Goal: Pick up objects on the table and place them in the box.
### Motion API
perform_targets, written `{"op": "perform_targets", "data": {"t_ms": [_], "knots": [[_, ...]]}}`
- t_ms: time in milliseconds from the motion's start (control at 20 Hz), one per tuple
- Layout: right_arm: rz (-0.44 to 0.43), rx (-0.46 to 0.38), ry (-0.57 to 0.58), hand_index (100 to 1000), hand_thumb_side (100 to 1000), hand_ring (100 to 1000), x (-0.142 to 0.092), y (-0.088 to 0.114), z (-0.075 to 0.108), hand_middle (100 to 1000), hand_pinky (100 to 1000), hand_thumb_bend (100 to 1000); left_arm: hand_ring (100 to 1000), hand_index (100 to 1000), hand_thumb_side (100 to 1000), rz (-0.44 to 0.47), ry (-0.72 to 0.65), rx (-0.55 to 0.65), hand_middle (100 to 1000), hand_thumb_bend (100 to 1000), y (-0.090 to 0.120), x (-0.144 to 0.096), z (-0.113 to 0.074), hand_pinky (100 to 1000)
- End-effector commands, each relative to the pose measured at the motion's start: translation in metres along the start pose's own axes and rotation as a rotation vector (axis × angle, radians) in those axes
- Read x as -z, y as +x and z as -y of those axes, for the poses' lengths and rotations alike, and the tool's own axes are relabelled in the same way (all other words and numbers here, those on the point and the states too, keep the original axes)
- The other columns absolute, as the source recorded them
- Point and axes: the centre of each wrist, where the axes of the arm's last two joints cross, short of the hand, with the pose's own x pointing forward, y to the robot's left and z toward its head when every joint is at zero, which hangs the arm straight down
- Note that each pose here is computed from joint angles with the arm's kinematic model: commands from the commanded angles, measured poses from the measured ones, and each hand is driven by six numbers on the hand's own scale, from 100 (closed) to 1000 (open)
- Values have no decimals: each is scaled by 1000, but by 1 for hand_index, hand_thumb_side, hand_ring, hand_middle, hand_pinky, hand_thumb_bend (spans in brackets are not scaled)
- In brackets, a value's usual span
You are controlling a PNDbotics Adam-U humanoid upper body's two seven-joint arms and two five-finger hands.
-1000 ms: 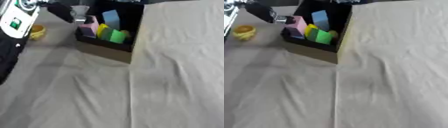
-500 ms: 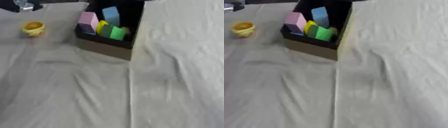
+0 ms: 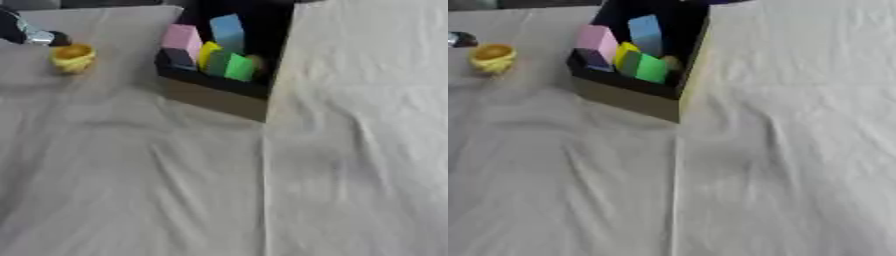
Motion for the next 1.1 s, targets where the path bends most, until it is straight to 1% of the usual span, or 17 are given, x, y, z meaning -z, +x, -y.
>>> {"op": "perform_targets", "data": {"t_ms": [50, 100, 150, 250, 450, 650, 700, 750, 950, 1100], "knots": [[40, -28, 11, 741, 626, 842, 8, 7, 7, 672, 859, 100, 823, 877, 168, -36, 10, 31, 815, 678, -7, -10, -18, 824], [42, -29, 8, 741, 626, 842, 9, 7, 7, 672, 859, 100, 823, 876, 165, -42, 5, 27, 815, 681, -9, -9, -16, 824], [46, -30, 5, 741, 626, 841, 9, 7, 8, 672, 858, 100, 825, 864, 131, -48, -5, 25, 816, 696, -11, -9, -15, 824], [49, -29, 1, 740, 625, 839, 10, 7, 8, 670, 858, 100, 826, 869, 100, -57, -31, 27, 818, 699, -14, -8, -11, 825], [52, -30, 4, 740, 624, 839, 10, 7, 8, 669, 858, 100, 829, 884, 100, -104, -61, 44, 823, 676, -19, -8, -9, 824], [51, -31, 5, 739, 625, 839, 10, 7, 6, 668, 858, 100, 833, 891, 100, -185, -51, 66, 828, 659, -30, -9, -7, 820], [50, -31, 6, 739, 614, 839, 10, 7, 6, 668, 859, 100, 831, 890, 100, -207, -42, 71, 827, 647, -33, -9, -6, 819], [49, -32, 7, 739, 625, 839, 10, 7, 6, 667, 859, 100, 828, 889, 100, -226, -35, 73, 824, 627, -36, -9, -5, 816], [47, -33, 7, 739, 625, 839, 9, 7, 4, 666, 859, 100, 825, 887, 100, -302, -6, 51, 821, 612, -52, -9, 0, 813], [46, -33, 7, 739, 625, 838, 9, 6, 3, 665, 860, 100, 824, 886, 100, -336, -8, 26, 820, 617, -61, -9, 6, 810]]}}
